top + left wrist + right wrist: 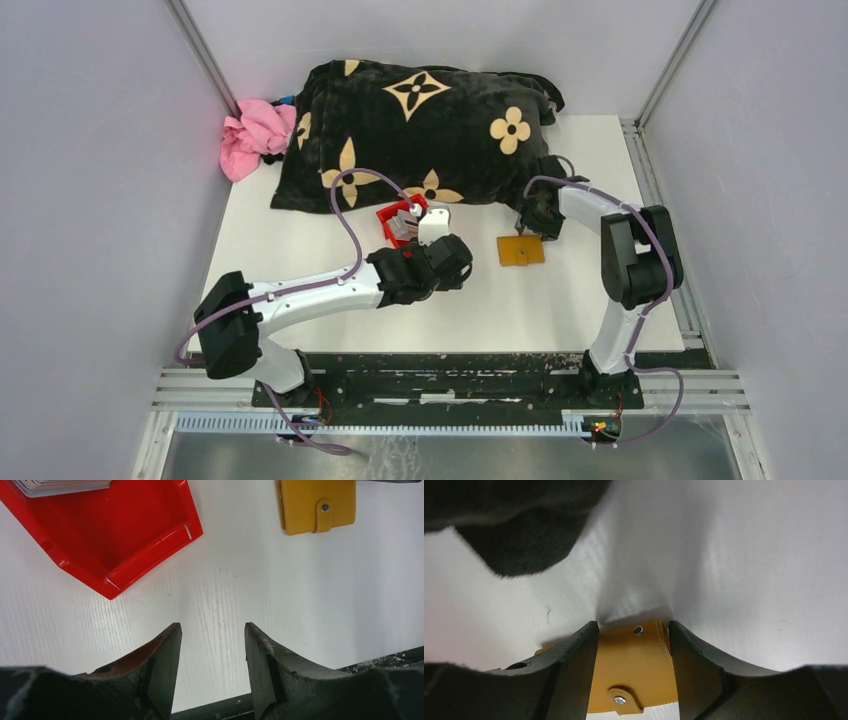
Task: Put the credit cards into the card holder
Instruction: Move the card holder to the center of the board.
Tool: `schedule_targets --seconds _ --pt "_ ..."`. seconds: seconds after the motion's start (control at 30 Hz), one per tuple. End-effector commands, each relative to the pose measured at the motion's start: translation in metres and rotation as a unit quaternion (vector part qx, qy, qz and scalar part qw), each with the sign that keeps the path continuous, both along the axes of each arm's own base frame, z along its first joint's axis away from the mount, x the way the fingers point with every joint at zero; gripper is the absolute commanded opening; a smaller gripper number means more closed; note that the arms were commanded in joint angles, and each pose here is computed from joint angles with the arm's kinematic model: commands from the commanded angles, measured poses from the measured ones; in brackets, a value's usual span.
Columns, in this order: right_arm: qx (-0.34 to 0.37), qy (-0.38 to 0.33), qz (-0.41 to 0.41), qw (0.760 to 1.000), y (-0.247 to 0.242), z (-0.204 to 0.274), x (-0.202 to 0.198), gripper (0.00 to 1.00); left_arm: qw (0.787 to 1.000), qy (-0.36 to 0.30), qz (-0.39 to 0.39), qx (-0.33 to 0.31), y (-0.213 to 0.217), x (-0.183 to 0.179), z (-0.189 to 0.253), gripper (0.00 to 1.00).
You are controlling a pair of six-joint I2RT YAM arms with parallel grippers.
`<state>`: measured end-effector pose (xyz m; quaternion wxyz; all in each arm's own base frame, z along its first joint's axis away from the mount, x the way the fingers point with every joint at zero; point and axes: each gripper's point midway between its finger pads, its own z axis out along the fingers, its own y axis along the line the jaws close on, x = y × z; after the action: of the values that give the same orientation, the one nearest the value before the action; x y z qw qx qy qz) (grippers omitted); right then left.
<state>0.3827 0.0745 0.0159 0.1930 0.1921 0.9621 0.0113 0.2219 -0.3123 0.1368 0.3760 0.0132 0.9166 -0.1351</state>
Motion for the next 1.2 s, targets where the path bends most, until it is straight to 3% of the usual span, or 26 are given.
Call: schedule_targets --seconds 0.0,0.43,0.87,1.0,1.17 --pt "0.048 0.060 0.085 0.993 0.051 -0.018 -0.043 0.60 0.999 -0.016 0.022 -0.028 -0.001 -0.003 0.013 0.57" --pt "0.019 0.079 0.248 0.965 0.121 -0.015 -0.105 0.60 0.999 0.003 0.028 -0.015 0.006 -0.016 -0.012 0.57" --pt "0.063 0.082 0.363 0.926 0.158 0.005 -0.155 0.60 0.999 0.019 0.024 0.017 -0.001 -0.021 -0.040 0.56" --pt "0.059 0.076 0.378 0.921 0.155 0.010 -0.159 0.60 0.999 0.023 0.016 0.027 -0.006 -0.025 -0.049 0.56" --pt "0.030 0.024 0.369 0.928 0.153 0.039 -0.135 0.62 0.999 0.027 0.009 0.029 -0.010 -0.031 -0.059 0.56"
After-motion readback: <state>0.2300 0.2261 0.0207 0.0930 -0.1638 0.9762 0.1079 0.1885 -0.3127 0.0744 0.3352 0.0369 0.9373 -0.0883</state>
